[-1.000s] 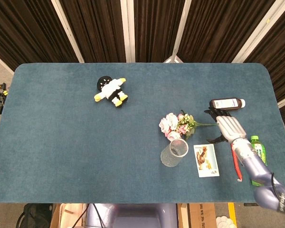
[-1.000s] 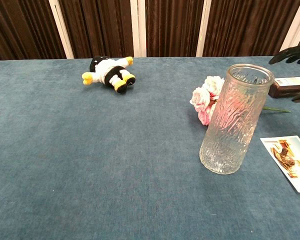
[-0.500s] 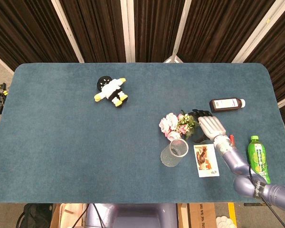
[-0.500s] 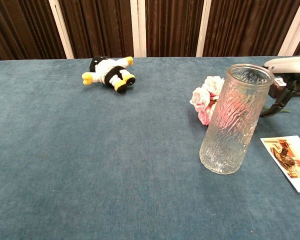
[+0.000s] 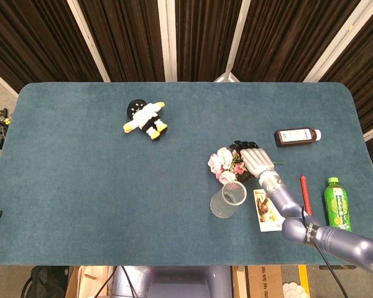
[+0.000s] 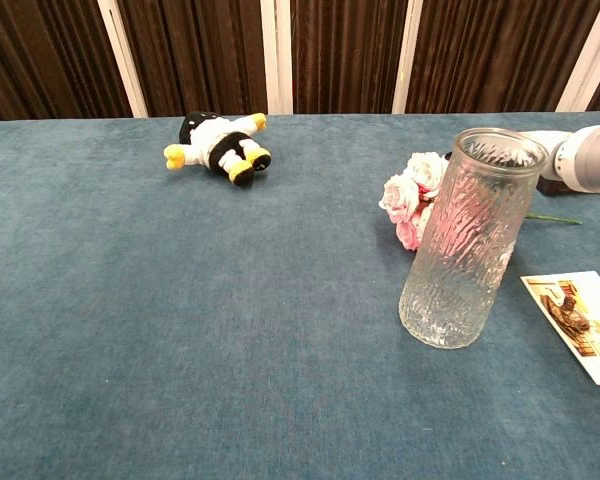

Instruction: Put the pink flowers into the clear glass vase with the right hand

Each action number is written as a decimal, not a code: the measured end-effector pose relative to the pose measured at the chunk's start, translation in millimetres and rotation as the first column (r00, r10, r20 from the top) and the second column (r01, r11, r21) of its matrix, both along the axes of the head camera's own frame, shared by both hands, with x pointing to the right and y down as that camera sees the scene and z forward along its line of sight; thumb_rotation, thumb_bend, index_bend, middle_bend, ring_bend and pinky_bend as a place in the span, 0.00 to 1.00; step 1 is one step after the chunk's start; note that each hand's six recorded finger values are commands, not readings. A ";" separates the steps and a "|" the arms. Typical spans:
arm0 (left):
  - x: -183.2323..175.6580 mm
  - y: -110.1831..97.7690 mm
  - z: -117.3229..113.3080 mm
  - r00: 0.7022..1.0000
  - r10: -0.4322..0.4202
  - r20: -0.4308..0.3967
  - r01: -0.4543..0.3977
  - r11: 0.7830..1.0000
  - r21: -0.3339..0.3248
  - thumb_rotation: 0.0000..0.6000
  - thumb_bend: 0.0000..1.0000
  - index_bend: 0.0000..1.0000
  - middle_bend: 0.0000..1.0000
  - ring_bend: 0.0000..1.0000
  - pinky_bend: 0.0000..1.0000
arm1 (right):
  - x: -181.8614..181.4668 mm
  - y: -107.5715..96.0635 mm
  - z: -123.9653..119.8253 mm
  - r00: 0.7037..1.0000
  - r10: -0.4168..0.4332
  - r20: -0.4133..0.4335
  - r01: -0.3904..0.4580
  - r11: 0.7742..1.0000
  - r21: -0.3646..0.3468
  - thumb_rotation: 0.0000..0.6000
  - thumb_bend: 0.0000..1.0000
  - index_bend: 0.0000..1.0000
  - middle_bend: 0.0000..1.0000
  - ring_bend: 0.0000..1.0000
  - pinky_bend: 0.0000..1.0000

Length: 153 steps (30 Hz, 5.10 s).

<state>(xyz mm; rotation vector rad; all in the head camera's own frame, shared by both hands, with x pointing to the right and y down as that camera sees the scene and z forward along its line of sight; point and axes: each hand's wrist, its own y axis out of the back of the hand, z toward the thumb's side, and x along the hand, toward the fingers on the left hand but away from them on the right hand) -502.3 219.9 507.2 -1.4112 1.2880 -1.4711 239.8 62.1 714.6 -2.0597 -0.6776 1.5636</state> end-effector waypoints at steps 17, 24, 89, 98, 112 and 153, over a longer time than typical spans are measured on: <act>2.9 0.4 2.5 1.000 0.005 -0.010 -0.005 1.000 -0.013 1.00 0.27 0.15 0.00 0.00 0.02 | -2.4 -4.1 5.9 1.000 0.005 -0.027 -0.004 0.999 0.048 1.00 0.31 0.38 0.40 0.38 0.00; 2.5 0.7 1.3 1.000 0.004 -0.014 -0.004 1.000 -0.011 1.00 0.27 0.15 0.00 0.00 0.02 | -0.8 0.0 8.1 0.999 -0.003 -0.032 0.004 1.000 0.004 1.00 0.33 0.41 0.41 0.42 0.00; -18.8 -1.5 -25.8 0.995 -0.032 -0.091 0.044 0.991 0.130 1.00 0.27 0.15 0.00 0.00 0.02 | -24.4 -14.2 -274.2 0.147 0.374 0.916 -0.519 0.817 -0.250 1.00 0.38 0.56 0.47 0.49 0.06; -20.8 -0.8 -28.7 0.995 -0.041 -0.087 0.053 0.988 0.142 1.00 0.27 0.15 0.00 0.00 0.02 | -17.4 -1.4 -245.5 0.153 0.390 0.908 -0.513 0.817 -0.264 1.00 0.38 0.56 0.48 0.49 0.06; -15.4 -1.1 -23.2 0.997 -0.034 -0.066 0.042 0.991 0.127 1.00 0.27 0.15 0.00 0.00 0.02 | 1.9 18.3 -221.5 0.163 0.406 0.899 -0.496 0.821 -0.282 1.00 0.38 0.56 0.47 0.49 0.06; -12.2 -1.3 -19.9 0.997 -0.041 -0.070 0.049 0.992 0.113 1.00 0.27 0.15 0.00 0.00 0.02 | 16.7 79.9 -150.1 0.473 0.509 0.719 -0.311 0.860 -0.404 1.00 0.20 0.16 0.06 0.00 0.00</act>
